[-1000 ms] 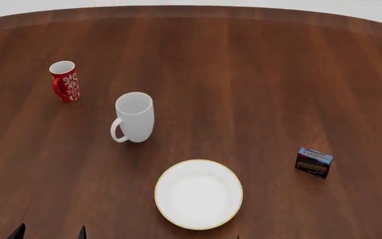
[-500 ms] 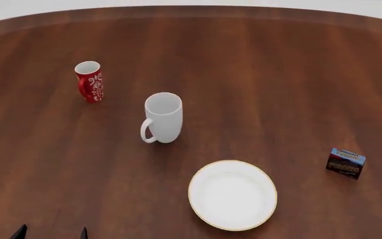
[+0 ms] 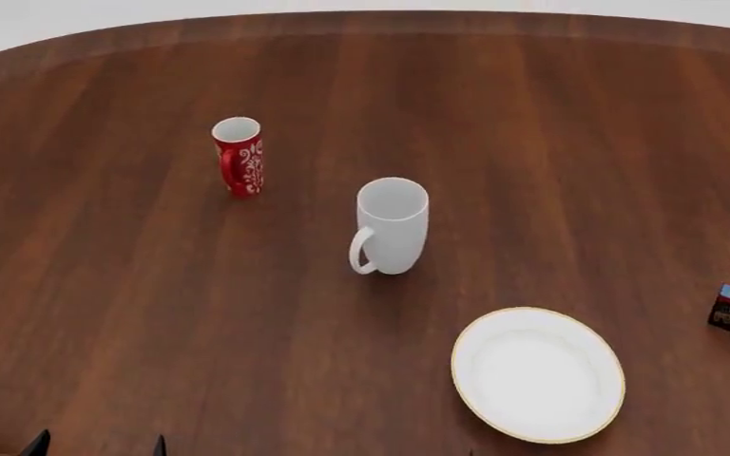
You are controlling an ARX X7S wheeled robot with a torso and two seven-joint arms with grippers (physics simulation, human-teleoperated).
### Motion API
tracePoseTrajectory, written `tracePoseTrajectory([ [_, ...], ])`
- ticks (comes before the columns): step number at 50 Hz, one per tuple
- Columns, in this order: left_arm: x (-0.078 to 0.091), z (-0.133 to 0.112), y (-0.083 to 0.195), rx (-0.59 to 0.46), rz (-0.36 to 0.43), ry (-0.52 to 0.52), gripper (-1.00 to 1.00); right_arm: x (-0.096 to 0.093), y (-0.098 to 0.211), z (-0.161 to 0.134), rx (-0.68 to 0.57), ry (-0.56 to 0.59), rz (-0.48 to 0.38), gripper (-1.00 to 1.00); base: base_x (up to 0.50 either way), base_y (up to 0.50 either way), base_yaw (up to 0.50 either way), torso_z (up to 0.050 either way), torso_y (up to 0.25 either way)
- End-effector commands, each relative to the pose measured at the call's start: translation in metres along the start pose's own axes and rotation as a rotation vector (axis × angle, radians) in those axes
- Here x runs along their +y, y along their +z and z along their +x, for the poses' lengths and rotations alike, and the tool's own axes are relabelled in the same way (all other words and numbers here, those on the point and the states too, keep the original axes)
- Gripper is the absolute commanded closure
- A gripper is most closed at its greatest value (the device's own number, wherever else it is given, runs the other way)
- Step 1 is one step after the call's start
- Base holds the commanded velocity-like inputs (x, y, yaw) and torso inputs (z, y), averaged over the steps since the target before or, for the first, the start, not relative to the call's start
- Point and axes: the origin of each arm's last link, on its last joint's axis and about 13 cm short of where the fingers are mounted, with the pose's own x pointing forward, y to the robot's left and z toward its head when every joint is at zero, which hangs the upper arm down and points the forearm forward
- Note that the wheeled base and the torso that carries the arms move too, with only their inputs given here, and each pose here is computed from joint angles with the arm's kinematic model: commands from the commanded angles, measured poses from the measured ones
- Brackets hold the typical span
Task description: Put the white mug on the plate.
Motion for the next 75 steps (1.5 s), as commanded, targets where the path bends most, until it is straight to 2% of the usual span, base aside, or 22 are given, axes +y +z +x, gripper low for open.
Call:
tracePoseTrajectory([
  [1,-0.001,0.0,0.0,-0.001,-0.003,-0.001,-1.0,-0.005,0.003,-0.003,-0.014,-0.029,-0.005,-1.0,0.27,0.0,0.0,0.0,0.0],
  [17,-0.002,-0.001,0.0,0.001,-0.005,-0.009,-1.0,-0.001,0.008,-0.001,-0.022,-0.01,-0.041,-1.0,0.35,0.0,0.0,0.0,0.0],
  [75,-0.002,-0.002,0.004,-0.01,-0.001,-0.006,-1.0,-0.002,0.017,-0.007,-0.056,-0.014,-0.058,-1.0,0.36,0.0,0.0,0.0,0.0],
])
